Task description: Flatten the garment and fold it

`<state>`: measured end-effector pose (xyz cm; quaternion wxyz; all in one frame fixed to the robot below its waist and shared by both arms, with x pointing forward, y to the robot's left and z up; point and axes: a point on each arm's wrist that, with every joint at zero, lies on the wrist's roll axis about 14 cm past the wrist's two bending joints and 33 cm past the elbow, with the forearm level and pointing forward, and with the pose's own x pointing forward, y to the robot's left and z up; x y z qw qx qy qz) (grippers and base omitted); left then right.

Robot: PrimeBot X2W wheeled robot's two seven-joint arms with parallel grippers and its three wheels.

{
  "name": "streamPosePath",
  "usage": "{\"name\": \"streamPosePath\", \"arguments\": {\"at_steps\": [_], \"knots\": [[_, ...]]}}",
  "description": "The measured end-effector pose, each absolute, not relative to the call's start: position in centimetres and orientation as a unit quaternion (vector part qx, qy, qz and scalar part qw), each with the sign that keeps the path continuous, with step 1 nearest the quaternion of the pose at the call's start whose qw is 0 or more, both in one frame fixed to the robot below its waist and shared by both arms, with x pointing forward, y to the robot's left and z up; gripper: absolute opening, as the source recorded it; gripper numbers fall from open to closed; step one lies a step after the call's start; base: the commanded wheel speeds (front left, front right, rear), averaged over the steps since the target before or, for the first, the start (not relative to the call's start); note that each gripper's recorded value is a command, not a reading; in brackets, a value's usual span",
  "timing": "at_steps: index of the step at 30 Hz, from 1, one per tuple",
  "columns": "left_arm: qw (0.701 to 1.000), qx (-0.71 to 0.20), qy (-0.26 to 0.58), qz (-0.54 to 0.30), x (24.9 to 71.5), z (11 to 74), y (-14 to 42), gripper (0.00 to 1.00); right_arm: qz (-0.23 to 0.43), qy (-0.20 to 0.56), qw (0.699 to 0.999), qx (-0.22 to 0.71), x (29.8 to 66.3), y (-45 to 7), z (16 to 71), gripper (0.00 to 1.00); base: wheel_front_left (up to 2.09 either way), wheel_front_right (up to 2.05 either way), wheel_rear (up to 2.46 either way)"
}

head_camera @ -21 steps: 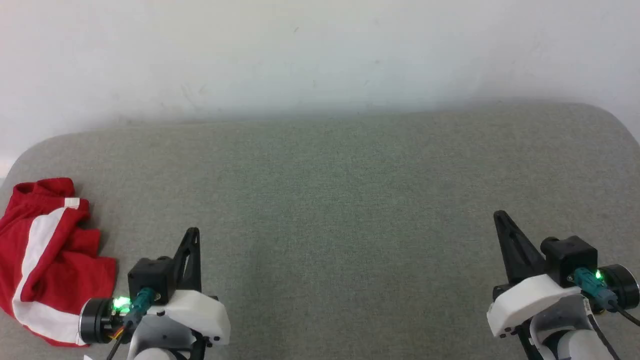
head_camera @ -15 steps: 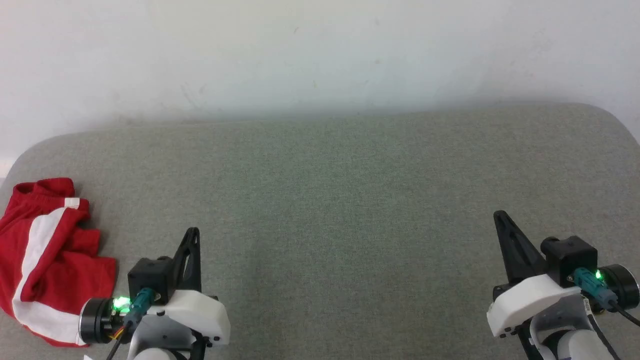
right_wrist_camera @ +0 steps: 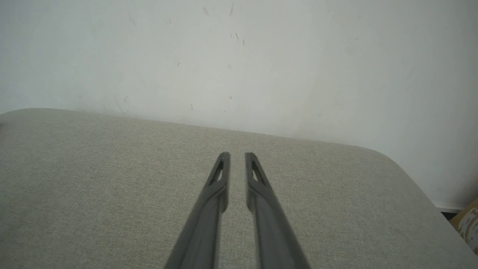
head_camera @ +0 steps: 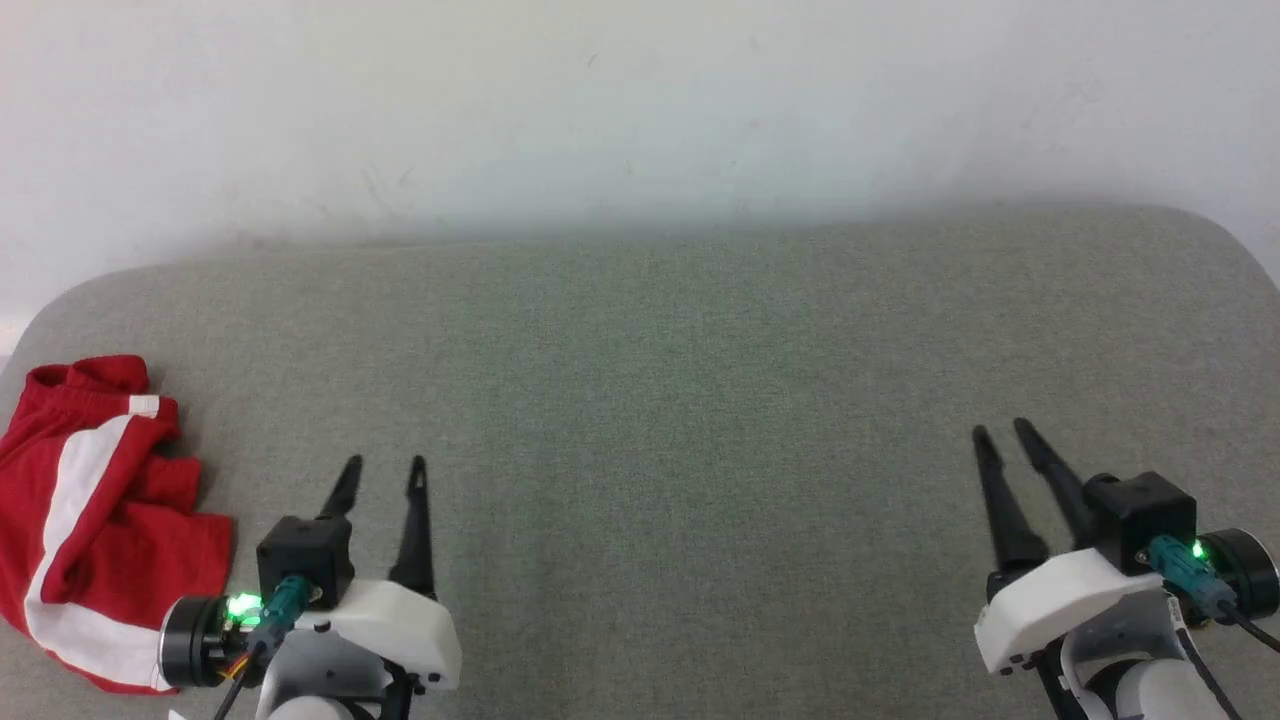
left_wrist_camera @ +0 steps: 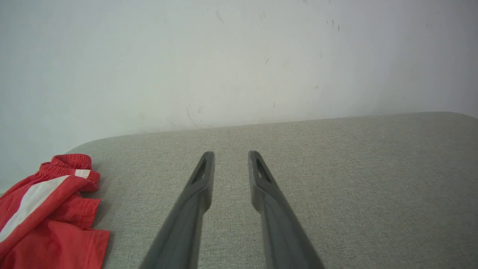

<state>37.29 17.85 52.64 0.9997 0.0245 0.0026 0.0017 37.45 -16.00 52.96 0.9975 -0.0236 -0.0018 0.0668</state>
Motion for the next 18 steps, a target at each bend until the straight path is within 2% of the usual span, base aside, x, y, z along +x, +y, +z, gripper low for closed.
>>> {"name": "streamPosePath", "arguments": {"at_steps": [18], "knots": [[0.999,0.025,-0.015,0.017,37.16,53.14,18.0,1.0,0.057,-0.022,0.998,-0.008,37.79,-16.66,53.65,1.0,0.0,0.0,0.0]]}}
